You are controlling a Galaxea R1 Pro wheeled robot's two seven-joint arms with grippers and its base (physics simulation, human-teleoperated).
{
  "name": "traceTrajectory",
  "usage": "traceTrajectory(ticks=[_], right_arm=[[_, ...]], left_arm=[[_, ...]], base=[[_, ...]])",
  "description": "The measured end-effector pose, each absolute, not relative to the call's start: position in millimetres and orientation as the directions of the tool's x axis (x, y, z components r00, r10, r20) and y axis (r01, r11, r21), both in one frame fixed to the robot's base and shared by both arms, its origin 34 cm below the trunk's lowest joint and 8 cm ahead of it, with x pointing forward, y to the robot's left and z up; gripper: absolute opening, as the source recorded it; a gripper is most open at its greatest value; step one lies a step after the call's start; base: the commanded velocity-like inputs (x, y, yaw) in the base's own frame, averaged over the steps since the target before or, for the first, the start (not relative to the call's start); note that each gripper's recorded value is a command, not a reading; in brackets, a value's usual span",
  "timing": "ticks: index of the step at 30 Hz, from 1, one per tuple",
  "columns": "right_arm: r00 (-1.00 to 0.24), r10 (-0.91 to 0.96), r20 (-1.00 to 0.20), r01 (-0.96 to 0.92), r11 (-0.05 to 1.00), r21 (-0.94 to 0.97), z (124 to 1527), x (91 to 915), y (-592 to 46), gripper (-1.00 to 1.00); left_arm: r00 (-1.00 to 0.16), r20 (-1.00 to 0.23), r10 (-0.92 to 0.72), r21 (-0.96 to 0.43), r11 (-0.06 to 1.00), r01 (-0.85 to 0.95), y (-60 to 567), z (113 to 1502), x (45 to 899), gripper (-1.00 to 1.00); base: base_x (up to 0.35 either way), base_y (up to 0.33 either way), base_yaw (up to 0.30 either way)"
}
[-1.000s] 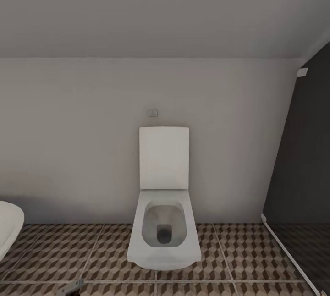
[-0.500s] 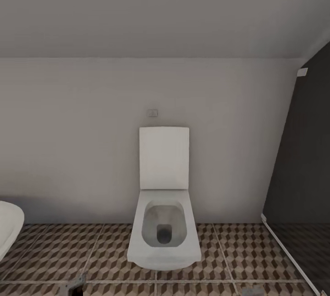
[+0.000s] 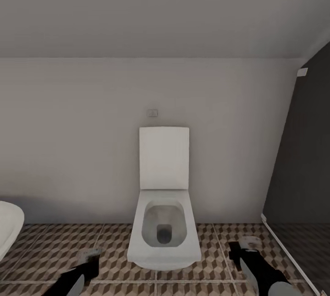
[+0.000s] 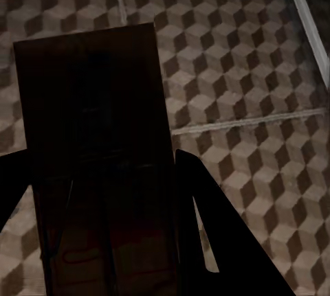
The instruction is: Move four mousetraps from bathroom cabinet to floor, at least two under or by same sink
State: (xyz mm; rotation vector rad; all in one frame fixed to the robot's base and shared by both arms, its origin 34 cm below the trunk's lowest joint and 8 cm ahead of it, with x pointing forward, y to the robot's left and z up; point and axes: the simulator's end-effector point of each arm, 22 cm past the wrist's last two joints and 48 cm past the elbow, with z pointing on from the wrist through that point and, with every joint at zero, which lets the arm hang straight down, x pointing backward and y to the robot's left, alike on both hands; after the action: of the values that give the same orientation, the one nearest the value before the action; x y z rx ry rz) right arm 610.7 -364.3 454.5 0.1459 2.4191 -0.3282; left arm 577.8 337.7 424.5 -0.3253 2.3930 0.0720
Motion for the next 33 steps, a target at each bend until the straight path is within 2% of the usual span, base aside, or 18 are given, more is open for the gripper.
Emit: traceTrajectory(ticks=[5,12,33], right_arm=[[-0.709,0.048,-0.704,0.228,0.960,-0.164,474,633,-365,-1.00],[-0.661,0.054,-0.749,0.250,0.957,-0.151,498,656,-362,-1.00],[-0.724,0.044,-0.689,0.223,0.959,-0.173,455,623,-356,-1.00]], left_arm=[[-0.725,-0.661,-0.196,-0.050,0.975,-0.218,311,433,592,-1.00],[-0.730,-0.680,-0.068,0.016,0.994,-0.108,270,449,612,-1.00],[-0.681,-0.729,-0.073,0.047,0.987,-0.156,281,474,630,-1.00]], base=[[0.000,0.000,0.000],[0.000,0.000,0.000],[0.000,0.000,0.000]])
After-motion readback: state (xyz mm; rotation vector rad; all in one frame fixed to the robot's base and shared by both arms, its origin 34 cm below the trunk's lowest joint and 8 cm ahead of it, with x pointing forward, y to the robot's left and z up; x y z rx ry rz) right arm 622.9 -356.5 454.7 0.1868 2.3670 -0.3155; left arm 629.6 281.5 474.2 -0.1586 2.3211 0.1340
